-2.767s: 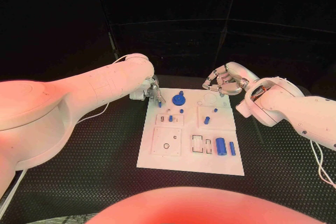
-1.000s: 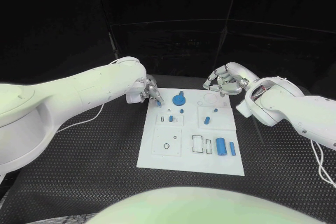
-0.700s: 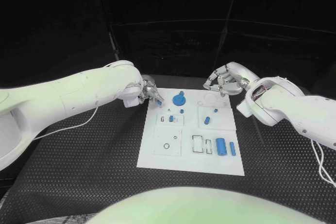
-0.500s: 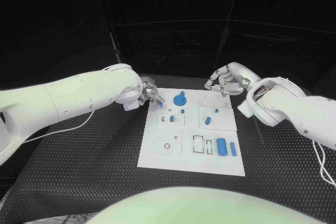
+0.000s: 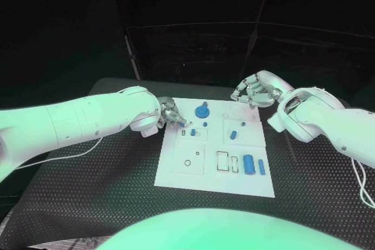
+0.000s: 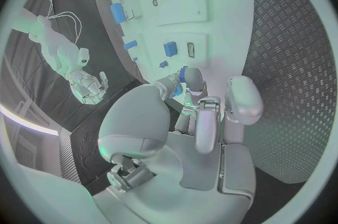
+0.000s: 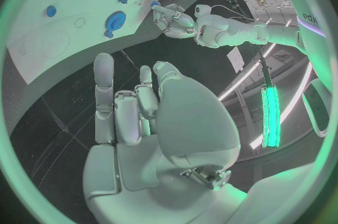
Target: Assemble the parts on the task board
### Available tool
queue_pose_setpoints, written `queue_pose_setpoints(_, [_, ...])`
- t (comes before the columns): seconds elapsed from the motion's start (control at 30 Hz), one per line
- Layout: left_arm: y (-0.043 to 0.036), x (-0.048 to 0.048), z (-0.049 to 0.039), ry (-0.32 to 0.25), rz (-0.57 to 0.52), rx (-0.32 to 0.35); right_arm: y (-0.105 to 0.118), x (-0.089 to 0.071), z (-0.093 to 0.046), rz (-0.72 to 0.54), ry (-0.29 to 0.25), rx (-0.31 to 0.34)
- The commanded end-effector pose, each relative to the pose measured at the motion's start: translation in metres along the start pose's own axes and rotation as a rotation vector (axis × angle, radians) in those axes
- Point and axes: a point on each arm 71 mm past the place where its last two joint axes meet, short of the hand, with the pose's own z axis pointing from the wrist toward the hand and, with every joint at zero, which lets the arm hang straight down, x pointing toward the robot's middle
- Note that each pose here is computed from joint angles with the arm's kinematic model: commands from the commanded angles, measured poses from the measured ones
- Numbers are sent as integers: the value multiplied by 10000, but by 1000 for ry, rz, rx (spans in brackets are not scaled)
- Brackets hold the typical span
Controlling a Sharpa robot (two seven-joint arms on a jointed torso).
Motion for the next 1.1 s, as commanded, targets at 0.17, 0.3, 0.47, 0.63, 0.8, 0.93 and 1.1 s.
queue_pose_setpoints(0.17, [16, 82, 12, -19, 29, -13, 5, 7, 3, 3, 10, -3])
queue_pose_setpoints(0.3, [18, 107, 15, -17, 46, -15, 1, 7, 2, 3, 11, -2])
queue_pose_setpoints(0.47, [18, 126, 15, -12, 71, -17, -6, 5, 0, 2, 10, 0])
queue_pose_setpoints(0.63, [7, 148, 12, -2, 95, -16, -6, 8, 1, 5, 12, 0])
queue_pose_setpoints(0.8, [-4, 169, 11, 11, 107, -16, -6, 11, 2, 7, 14, 0])
queue_pose_setpoints(0.93, [-10, 183, 8, 20, 113, -15, -8, 11, 2, 8, 15, 1])
queue_pose_setpoints(1.1, [-14, 199, 3, 28, 118, -14, -9, 12, 2, 8, 17, 1])
